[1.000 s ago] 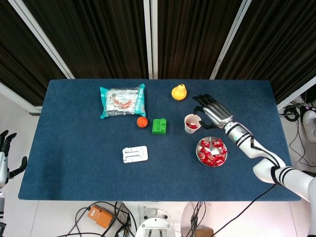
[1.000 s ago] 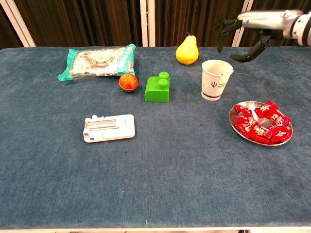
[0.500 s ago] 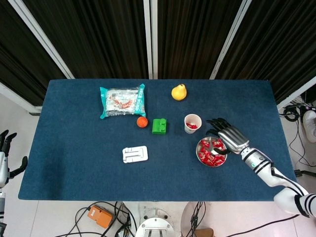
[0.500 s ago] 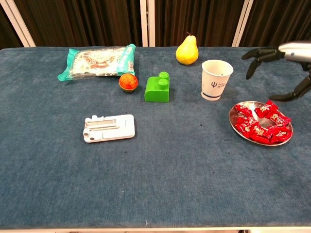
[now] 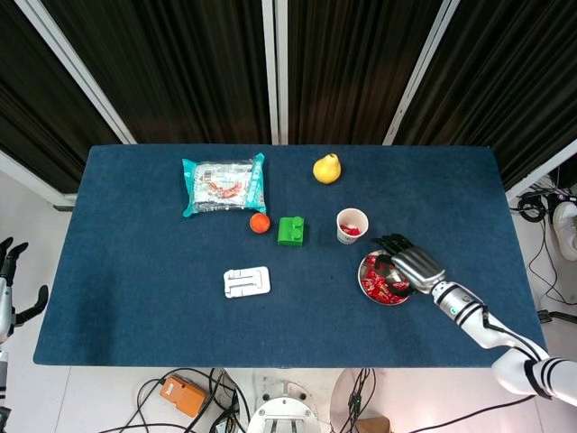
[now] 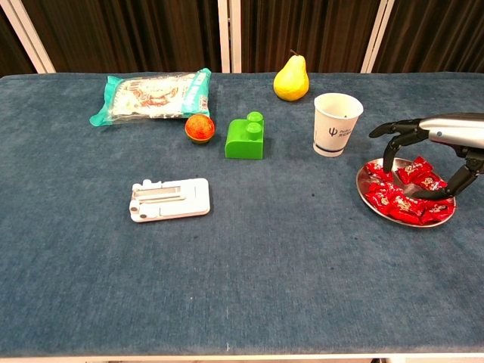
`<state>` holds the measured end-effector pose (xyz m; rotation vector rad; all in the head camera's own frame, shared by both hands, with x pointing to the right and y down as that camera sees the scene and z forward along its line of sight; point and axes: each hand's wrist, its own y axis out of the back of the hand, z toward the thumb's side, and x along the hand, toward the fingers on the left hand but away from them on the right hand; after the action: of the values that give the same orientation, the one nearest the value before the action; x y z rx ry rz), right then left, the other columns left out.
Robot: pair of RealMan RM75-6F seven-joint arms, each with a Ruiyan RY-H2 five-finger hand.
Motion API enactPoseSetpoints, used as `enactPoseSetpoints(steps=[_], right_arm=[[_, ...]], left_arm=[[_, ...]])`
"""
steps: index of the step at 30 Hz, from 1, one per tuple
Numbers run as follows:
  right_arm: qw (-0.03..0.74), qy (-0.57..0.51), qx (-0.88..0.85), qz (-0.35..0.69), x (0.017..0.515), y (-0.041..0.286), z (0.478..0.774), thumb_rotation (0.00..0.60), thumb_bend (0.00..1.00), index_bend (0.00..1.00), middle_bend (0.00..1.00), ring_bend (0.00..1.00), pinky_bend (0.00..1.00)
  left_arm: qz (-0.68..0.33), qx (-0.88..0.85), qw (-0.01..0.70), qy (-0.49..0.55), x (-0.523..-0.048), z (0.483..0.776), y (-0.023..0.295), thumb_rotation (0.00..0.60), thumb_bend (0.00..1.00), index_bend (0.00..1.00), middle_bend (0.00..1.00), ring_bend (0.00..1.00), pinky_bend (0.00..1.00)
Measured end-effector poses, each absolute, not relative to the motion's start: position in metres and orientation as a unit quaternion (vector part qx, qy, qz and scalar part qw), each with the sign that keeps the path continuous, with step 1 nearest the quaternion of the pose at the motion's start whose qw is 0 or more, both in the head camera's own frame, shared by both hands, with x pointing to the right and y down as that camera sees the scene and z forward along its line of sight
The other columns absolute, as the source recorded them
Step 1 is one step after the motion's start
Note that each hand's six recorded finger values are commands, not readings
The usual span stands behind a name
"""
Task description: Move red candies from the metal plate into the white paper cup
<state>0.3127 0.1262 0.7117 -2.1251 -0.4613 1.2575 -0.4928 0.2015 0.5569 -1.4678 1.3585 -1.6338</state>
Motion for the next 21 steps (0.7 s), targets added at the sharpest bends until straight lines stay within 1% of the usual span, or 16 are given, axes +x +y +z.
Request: enactPoseSetpoints(steps=[10, 21], right_arm=[[0.319, -0.167, -0.807, 0.467, 0.302, 0.120, 0.719, 0.600, 0.45, 0.47, 0.09, 0.00, 0.00], [0.326, -0.151, -0.808, 0.467, 0.293, 0.121, 0.726, 0.600, 0.45, 0.48, 0.09, 0.00, 0.00]], left_arm=[[-0.608, -0.545, 0.276, 0.506, -0.493, 0.557, 0.202, 0.600, 0.35, 0.11, 0.00, 0.00, 0.00], [-0.608, -0.545, 0.275, 0.507, -0.494, 0.556, 0.202, 0.600, 0.35, 0.11, 0.00, 0.00, 0.00]])
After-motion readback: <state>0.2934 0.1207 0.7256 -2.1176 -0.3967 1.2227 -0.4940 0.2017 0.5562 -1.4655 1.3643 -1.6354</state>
